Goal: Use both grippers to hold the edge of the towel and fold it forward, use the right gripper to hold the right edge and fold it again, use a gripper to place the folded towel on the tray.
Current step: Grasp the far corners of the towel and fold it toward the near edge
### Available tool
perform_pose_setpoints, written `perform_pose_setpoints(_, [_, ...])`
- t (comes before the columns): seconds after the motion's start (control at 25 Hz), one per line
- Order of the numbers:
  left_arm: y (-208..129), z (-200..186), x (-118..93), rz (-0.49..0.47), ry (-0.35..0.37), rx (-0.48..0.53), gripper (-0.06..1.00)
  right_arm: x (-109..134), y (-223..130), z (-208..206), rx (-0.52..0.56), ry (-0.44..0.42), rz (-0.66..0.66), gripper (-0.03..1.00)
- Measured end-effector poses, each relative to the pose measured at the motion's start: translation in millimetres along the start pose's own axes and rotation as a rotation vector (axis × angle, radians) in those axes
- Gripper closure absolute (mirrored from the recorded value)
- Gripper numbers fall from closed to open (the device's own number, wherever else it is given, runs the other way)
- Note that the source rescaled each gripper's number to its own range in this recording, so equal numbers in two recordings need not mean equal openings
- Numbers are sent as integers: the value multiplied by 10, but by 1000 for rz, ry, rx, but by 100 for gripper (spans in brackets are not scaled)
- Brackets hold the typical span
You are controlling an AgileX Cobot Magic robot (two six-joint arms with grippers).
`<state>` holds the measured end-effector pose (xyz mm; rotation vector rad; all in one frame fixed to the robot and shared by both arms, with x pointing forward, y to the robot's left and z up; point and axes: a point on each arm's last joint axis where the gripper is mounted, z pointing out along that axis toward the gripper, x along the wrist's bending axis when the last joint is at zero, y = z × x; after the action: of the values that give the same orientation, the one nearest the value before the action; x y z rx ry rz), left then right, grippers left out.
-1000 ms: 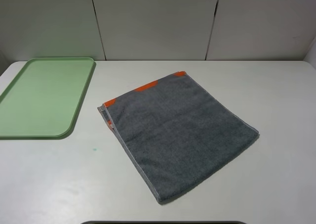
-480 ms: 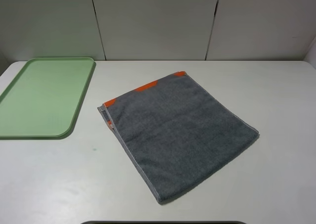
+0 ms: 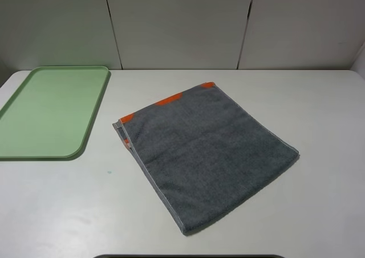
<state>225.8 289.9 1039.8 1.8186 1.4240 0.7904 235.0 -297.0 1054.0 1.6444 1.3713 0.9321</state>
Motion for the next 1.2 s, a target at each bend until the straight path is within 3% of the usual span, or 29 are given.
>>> perform_pose_setpoints(0.96, [-2,0,12,5,13,2,-4,0,0,0,0,0,0,-3])
perform_pose_setpoints(1.2, [50,-6,-41,-20,-53,1,-3,5,90,2,17,-1,0,-3])
